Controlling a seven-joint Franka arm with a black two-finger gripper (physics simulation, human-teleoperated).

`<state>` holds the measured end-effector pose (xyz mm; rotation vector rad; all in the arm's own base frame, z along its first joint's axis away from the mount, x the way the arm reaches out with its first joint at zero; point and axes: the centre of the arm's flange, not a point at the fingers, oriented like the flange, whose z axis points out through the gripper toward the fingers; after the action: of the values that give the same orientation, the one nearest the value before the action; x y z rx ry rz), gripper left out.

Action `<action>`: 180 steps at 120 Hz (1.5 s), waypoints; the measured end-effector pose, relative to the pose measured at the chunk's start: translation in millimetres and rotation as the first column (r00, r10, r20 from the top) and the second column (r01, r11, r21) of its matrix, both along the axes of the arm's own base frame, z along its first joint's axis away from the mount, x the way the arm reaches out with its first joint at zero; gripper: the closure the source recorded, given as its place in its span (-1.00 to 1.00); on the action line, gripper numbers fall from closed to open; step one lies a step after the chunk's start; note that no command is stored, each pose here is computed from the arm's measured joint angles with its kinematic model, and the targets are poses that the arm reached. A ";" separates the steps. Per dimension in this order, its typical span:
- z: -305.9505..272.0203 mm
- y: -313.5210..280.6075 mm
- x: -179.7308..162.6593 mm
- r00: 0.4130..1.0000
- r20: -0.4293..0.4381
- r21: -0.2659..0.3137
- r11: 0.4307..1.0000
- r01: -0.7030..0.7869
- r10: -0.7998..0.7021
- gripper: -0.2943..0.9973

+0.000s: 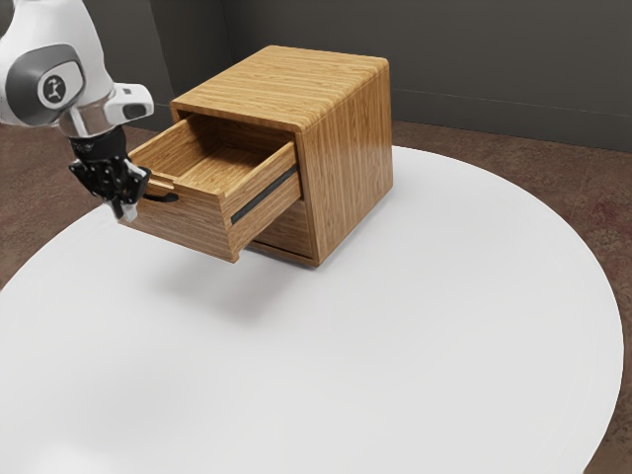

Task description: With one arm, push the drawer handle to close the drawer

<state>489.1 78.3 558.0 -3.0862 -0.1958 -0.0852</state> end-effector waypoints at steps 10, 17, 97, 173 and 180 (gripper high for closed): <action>-6.2 5.2 8.3 1.000 -0.008 -0.002 1.000 -0.007 0.007 0.49; -10.3 11.5 13.2 1.000 -0.015 -0.003 1.000 -0.016 0.016 0.50; -38.5 79.7 72.3 0.996 -0.017 0.033 0.995 -0.092 0.093 0.54; -42.4 52.2 136.6 0.999 0.047 0.044 0.999 -0.012 0.010 0.55; -42.4 48.6 142.9 0.999 0.053 0.044 0.999 -0.004 0.001 0.55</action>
<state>632.0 126.9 515.6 -3.0414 -0.1971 -0.1692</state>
